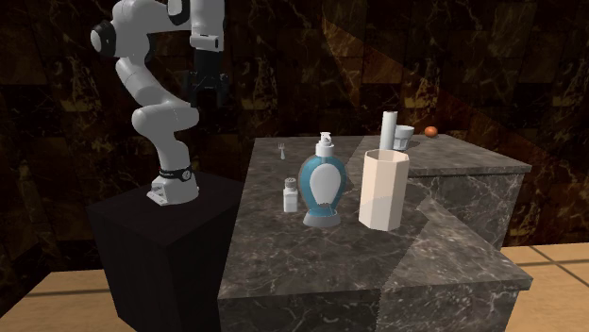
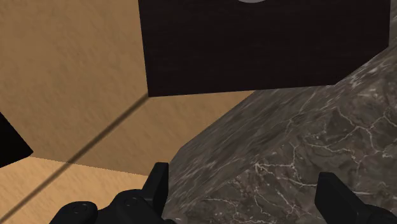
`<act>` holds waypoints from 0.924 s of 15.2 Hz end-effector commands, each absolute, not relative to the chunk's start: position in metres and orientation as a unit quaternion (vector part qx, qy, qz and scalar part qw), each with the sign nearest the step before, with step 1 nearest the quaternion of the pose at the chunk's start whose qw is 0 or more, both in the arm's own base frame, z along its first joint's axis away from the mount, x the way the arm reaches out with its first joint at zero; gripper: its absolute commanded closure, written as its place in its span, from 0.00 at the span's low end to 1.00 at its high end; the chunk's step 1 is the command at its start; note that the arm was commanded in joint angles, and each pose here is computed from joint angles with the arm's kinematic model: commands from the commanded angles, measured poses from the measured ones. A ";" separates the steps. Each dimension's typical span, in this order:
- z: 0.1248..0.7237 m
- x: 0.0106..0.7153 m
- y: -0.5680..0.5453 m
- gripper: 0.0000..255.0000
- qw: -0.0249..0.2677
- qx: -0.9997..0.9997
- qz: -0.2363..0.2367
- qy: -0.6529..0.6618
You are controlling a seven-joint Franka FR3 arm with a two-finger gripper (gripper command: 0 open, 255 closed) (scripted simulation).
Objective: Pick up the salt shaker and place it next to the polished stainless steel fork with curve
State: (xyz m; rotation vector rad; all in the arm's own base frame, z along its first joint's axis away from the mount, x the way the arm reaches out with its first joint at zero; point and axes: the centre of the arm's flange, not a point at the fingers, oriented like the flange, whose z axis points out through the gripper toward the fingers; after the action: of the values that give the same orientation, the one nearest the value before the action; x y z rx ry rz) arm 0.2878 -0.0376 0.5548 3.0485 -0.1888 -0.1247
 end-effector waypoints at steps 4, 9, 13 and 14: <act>0.536 0.321 -0.039 0.00 0.038 0.997 -0.035 -0.064; 0.506 0.376 -0.041 0.00 0.031 0.997 -0.027 -0.069; 0.482 0.421 -0.043 0.00 0.025 0.997 -0.019 -0.072; 0.477 0.433 -0.044 0.00 0.024 0.997 -0.018 -0.073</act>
State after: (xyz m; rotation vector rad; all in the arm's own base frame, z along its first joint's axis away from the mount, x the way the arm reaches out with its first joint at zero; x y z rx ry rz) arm 0.4209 -0.0437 0.4839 3.0827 -0.2231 -0.0622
